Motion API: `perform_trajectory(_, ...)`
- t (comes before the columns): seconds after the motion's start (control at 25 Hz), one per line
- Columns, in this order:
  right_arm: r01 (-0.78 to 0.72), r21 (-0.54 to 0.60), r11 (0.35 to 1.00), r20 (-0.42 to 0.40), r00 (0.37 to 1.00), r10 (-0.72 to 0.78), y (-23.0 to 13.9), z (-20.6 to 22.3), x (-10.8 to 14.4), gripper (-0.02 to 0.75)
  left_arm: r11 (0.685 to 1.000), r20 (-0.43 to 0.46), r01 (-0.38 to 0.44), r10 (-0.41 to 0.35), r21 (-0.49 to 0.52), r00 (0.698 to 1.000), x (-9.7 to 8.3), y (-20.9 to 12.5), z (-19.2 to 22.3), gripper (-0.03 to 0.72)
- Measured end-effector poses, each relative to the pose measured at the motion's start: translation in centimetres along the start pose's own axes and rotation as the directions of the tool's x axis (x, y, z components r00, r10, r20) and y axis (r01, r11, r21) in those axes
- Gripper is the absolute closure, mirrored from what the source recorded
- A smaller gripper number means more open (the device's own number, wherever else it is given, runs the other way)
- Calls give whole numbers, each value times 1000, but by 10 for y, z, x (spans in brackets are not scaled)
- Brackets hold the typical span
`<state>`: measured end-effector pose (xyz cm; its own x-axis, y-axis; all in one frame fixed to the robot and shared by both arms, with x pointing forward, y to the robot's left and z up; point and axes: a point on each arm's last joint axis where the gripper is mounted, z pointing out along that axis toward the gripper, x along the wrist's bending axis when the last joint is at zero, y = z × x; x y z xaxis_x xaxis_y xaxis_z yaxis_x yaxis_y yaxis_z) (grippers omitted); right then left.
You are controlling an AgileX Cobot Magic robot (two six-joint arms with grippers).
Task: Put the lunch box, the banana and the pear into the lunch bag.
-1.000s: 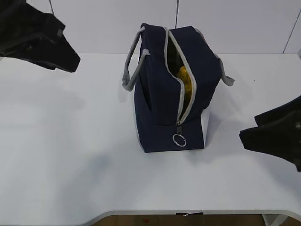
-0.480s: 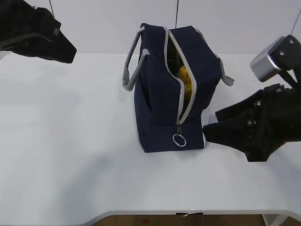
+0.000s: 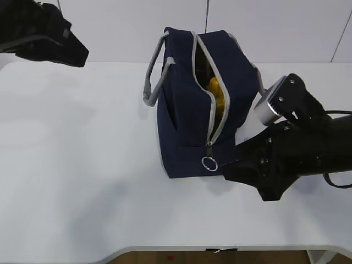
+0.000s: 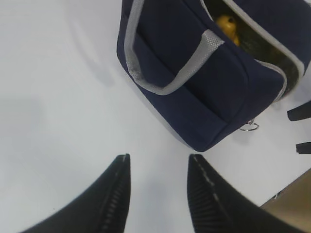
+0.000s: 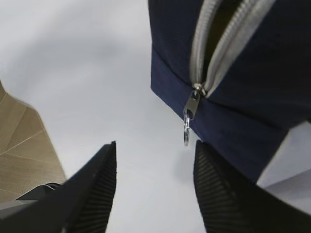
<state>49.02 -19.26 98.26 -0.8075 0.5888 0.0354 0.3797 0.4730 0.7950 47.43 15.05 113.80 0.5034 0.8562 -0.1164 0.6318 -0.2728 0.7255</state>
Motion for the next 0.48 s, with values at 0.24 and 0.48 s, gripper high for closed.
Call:
perform_trajectory(0.24,31,-3,1000,-6,999,-31,-9,18,-7,326,1000,-7,-8,8,-12,1000,1,0,1,389)
perform_trajectory(0.48,30,-10,1000,1,1000,-30,-17,31,-14,326,1000,-9,-10,9,-26,1000,1,2,1,389)
